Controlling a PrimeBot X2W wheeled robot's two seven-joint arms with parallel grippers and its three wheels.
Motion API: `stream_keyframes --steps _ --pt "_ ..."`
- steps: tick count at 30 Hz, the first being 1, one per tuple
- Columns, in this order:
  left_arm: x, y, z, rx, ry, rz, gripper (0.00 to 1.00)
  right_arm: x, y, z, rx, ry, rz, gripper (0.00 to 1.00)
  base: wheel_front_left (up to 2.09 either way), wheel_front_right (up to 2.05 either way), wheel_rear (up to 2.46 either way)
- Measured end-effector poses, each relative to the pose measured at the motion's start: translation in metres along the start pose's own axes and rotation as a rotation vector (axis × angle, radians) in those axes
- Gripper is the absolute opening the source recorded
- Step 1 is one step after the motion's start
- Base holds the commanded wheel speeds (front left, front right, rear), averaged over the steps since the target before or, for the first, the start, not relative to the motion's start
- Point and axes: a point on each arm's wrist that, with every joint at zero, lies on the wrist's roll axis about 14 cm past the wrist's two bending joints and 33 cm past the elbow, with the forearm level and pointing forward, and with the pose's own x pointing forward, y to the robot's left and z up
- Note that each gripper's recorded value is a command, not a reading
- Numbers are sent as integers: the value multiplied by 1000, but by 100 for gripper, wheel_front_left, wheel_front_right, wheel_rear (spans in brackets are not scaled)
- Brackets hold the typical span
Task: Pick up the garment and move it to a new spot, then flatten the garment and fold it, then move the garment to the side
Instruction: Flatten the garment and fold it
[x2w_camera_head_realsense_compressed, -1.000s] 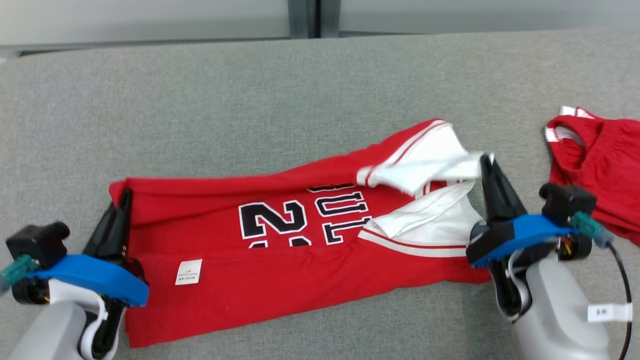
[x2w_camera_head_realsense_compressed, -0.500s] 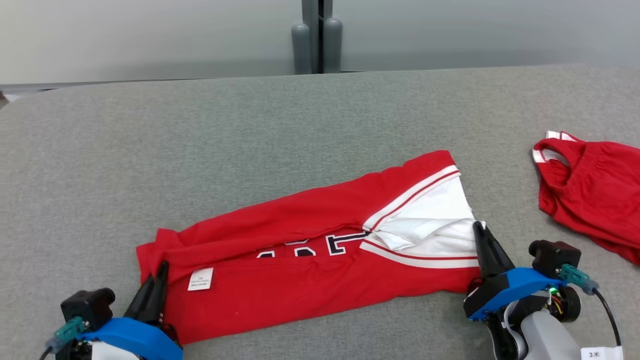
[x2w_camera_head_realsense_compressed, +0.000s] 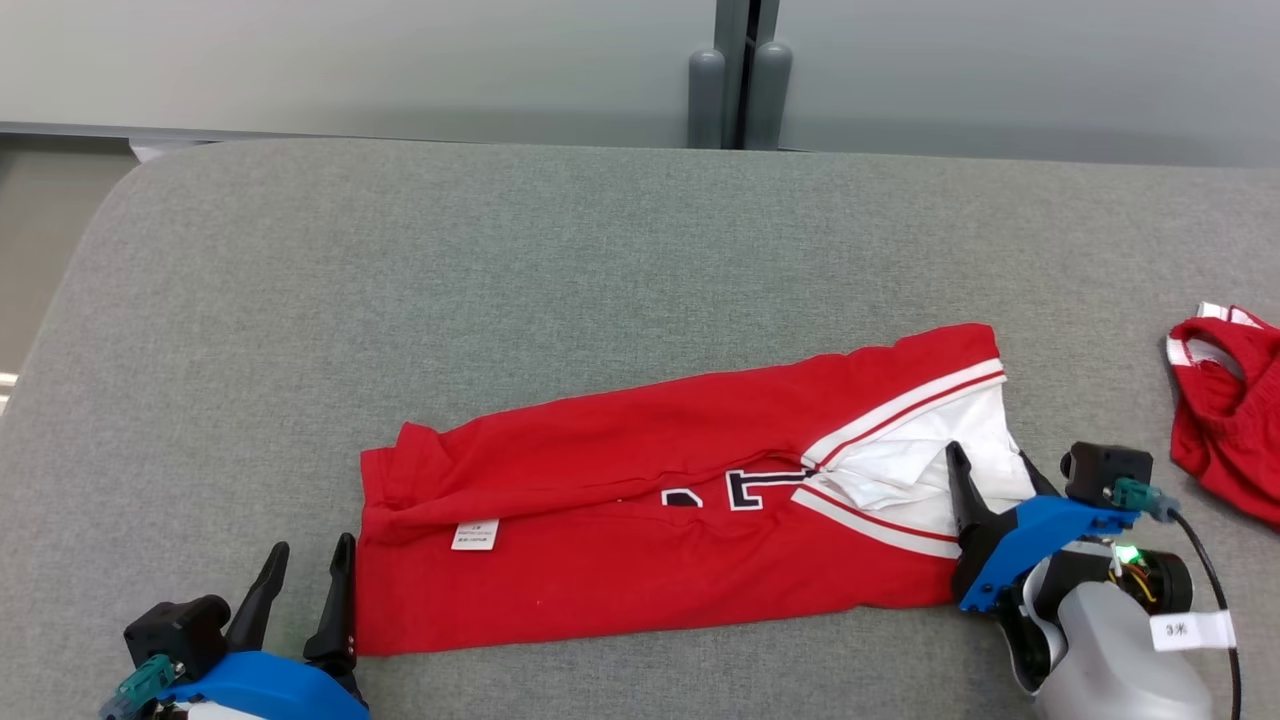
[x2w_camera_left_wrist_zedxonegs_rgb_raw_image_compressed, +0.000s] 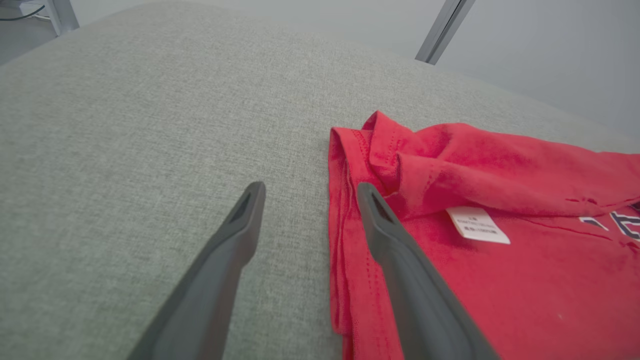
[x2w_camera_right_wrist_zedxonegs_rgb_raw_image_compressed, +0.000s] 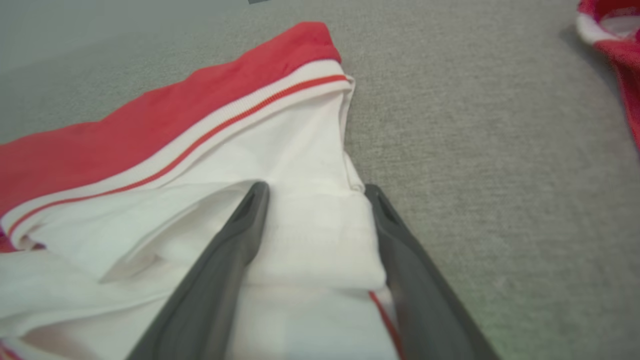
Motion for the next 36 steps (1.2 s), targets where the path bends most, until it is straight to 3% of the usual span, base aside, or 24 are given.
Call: stream_keyframes --steps 2,3,4,8,13,18,21,27,36 --pt "-1 2 -1 -4 0 9 100 5 4 -6 -12 40 13 100 0 0 0" --pt "-2 3 -1 -5 0 12 100 6 5 -8 -11 54 17 47 0 0 0" --pt "-2 4 -1 -7 1 14 100 8 7 -9 -9 61 23 0 0 0 0" --pt "2 0 1 -12 -6 5 100 6 15 -11 26 53 44 0 0 0 0" --pt "8 -15 1 -13 -11 -32 100 -4 2 -1 88 -8 -8 0 0 0 0" --pt "13 -33 -1 -9 -8 -76 100 -27 -39 33 89 -162 -106 0 0 0 0" --pt "15 -46 -3 -13 -6 -106 100 -39 -40 54 71 -247 -95 0 0 0 0" --pt "14 -58 -3 -11 -12 -135 100 -50 21 71 58 -323 98 0 0 0 0" --pt "-8 -39 5 -26 -54 -74 100 -59 163 47 0 -200 514 0 0 0 0"
